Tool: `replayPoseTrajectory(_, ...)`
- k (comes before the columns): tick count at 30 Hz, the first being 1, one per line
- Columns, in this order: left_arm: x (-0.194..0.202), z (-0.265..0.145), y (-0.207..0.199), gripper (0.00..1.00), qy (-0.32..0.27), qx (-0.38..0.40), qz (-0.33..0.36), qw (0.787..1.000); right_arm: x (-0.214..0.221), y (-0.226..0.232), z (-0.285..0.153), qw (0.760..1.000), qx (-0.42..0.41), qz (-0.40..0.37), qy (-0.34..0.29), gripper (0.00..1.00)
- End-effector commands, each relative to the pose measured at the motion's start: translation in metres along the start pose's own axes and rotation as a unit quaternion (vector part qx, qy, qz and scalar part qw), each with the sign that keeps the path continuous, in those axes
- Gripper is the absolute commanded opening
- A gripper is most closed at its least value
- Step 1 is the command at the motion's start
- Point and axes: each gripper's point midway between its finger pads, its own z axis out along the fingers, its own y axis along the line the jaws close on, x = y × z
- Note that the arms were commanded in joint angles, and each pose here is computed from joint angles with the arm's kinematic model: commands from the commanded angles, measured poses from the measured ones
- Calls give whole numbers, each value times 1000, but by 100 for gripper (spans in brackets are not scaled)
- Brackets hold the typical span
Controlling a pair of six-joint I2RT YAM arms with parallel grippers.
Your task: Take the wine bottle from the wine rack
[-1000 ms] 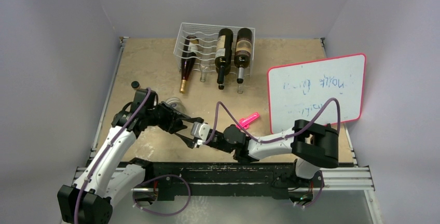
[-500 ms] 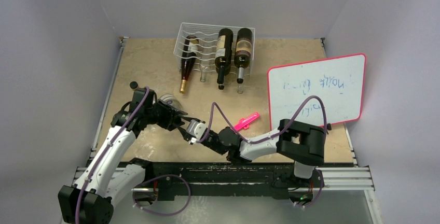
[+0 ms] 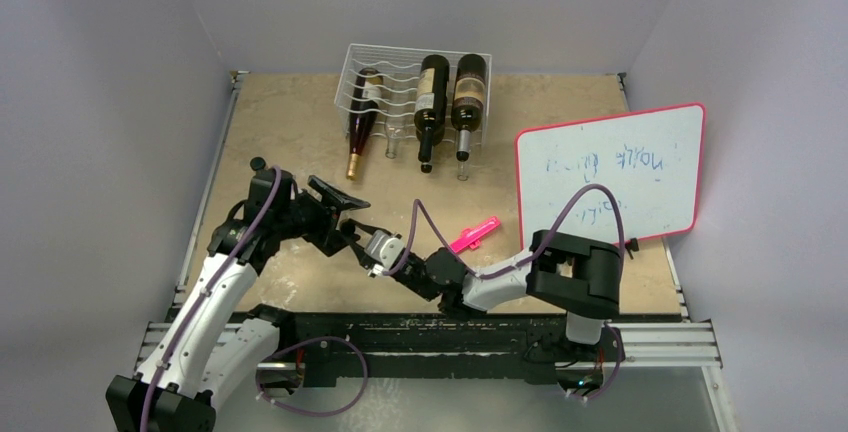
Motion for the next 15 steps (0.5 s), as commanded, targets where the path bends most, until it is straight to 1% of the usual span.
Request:
replayPoseTrajectory(1, -7, -15, -10, 75, -35, -12, 27, 999, -11, -26, -4, 998, 56, 16, -18, 7)
replayPoseTrajectory(8, -20, -43, -12, 79, -100, -28, 116, 988, -20, -33, -11, 997, 62, 39, -20, 7)
replayPoseTrajectory(13, -24, -70, -19, 80, -142, -12, 187, 972, -29, -40, -8, 996, 72, 47, -22, 8)
replayPoseTrajectory(15, -27, -78, -23, 78, -159, -4, 229, 960, -34, -47, -4, 995, 77, 51, -24, 8)
